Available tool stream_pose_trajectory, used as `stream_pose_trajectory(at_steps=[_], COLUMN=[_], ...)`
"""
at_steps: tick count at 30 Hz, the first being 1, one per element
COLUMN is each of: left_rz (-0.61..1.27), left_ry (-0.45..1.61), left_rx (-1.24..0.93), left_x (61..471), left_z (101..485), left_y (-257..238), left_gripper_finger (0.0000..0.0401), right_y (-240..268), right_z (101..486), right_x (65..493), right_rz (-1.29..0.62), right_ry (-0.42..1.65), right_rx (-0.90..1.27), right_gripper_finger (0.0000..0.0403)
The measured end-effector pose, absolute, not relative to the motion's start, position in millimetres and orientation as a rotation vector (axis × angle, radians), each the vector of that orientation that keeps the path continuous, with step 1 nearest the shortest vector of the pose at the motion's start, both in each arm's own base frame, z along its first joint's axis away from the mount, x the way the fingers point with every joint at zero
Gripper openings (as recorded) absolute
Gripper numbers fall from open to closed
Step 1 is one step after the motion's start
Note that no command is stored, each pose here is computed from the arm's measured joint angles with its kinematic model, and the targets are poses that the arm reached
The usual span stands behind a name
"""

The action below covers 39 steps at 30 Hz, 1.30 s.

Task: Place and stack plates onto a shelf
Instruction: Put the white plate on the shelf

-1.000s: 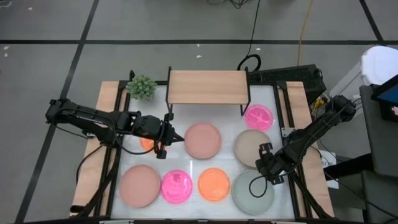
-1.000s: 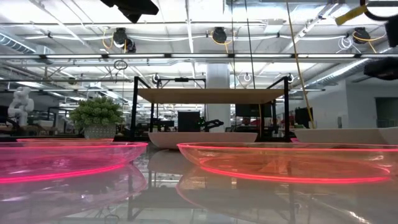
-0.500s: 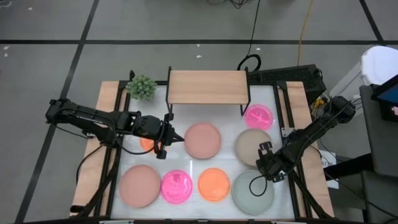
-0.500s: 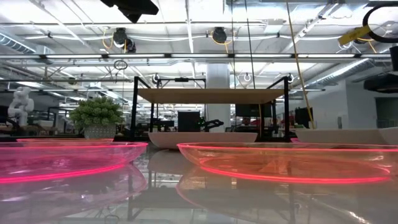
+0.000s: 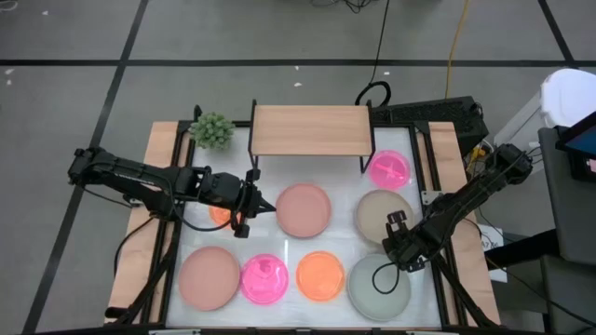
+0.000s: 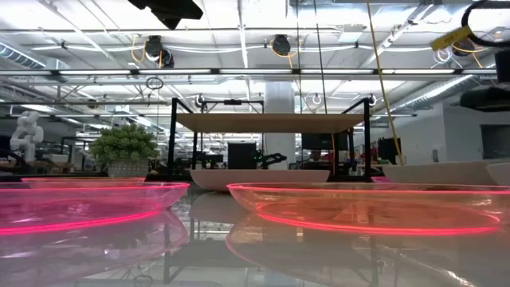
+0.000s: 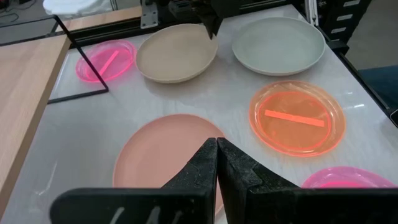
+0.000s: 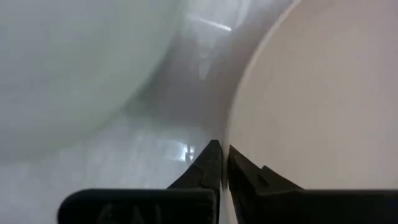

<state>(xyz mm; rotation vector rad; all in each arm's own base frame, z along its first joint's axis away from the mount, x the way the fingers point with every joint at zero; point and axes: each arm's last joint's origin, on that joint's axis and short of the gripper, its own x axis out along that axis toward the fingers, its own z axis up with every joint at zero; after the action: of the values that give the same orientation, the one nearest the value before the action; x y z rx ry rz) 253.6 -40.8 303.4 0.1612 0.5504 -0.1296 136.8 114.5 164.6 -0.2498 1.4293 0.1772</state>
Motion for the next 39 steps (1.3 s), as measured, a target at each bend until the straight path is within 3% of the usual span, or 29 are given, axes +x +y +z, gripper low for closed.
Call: stream_pose_trajectory(at_steps=[17, 31, 39], left_rz=[-0.148, -0.171, -0.173], left_ry=[0.556, 0.554, 0.564], left_rx=[0.167, 0.173, 0.169], left_x=[252.4, 251.2, 253.7], left_z=[302.9, 302.8, 299.8], left_y=[-45.2, -51.2, -52.9], left_gripper_finger=[0.0017, 0.0017, 0.0017], right_y=[117.6, 106.0, 88.0], right_z=[227.3, 285.0, 304.3], right_x=[166.5, 191.6, 209.2], right_rz=[0.136, 0.127, 0.098], right_ry=[1.307, 1.128, 1.130], right_rx=[-0.251, -0.393, -0.433], right_gripper_finger=[0.0001, 0.0000, 0.0000])
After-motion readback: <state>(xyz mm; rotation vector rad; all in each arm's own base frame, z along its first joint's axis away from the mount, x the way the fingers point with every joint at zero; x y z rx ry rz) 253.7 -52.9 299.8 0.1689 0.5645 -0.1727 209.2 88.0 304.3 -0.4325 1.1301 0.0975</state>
